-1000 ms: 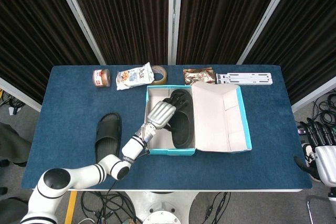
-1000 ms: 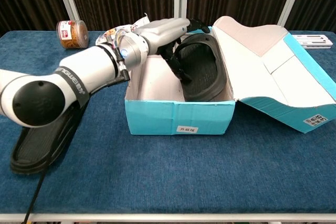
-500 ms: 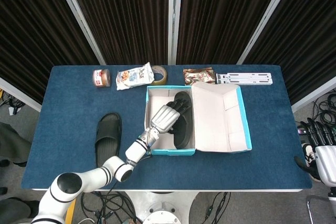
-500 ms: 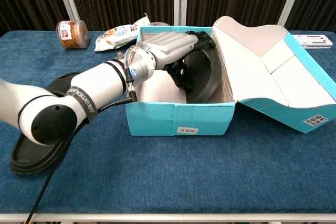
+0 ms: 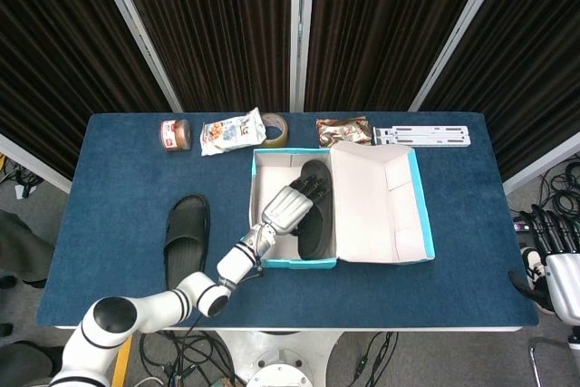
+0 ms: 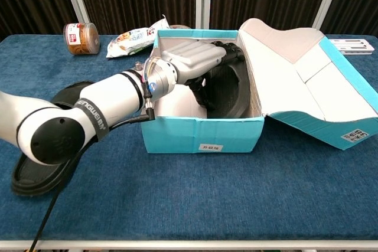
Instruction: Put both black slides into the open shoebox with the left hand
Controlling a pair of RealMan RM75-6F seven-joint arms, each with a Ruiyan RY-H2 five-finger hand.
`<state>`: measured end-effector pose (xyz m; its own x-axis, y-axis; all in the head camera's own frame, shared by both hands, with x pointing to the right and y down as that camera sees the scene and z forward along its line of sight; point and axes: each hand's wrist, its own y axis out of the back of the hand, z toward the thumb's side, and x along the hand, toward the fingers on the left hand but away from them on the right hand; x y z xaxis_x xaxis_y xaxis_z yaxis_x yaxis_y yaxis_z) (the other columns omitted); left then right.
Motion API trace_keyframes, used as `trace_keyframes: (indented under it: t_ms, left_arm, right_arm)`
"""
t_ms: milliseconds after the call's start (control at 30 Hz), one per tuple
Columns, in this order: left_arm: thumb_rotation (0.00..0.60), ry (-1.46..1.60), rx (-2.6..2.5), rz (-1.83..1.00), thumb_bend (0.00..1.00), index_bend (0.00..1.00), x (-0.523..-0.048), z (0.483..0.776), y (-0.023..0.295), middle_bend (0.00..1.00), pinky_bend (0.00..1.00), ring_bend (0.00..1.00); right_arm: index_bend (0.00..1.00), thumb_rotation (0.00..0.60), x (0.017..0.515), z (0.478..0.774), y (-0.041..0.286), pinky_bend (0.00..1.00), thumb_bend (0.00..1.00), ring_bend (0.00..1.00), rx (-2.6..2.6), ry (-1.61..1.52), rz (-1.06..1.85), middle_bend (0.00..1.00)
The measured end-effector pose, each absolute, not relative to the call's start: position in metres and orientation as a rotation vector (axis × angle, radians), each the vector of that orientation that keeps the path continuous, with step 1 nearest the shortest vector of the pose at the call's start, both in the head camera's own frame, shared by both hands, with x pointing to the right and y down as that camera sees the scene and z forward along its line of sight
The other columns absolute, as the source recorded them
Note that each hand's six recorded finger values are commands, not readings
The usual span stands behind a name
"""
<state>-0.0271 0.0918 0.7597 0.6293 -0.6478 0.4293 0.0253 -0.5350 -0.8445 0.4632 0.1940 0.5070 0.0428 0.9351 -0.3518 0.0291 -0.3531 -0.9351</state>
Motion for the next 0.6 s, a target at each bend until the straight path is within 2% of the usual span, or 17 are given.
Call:
trace_keyframes:
  t_ms: [267, 433, 500, 600]
  left_arm:
    - [0.6, 0.624, -1.928, -0.918, 0.0, 0.11, -0.05, 0.724, 0.065, 0.0, 0.23, 0.0]
    - [0.6, 0.707, -1.921, -0.955, 0.0, 0.11, -0.09, 0.698, 0.045, 0.0, 0.24, 0.01]
    - [0.6, 0.734, -1.922, -0.998, 0.0, 0.11, -0.113, 0.687, 0.039, 0.0, 0.3, 0.07]
    - [0.6, 0.752, -1.913, -1.1, 0.0, 0.11, -0.154, 0.674, 0.032, 0.0, 0.42, 0.22]
  right_arm:
    - [0.0, 0.6, 0.462, 0.503, 0.193, 0.0, 0.13, 0.0, -1.513, -1.023, 1.401, 0.0]
    - [0.0, 0.6, 0.461, 0.504, 0.192, 0.0, 0.13, 0.0, -1.524, -1.024, 1.387, 0.0]
    - [0.0, 0.6, 0.459, 0.505, 0.191, 0.0, 0.13, 0.0, -1.531, -1.021, 1.379, 0.0]
    - [0.0, 0.6, 0.457, 0.507, 0.189, 0.0, 0.13, 0.0, -1.543, -1.012, 1.369, 0.0]
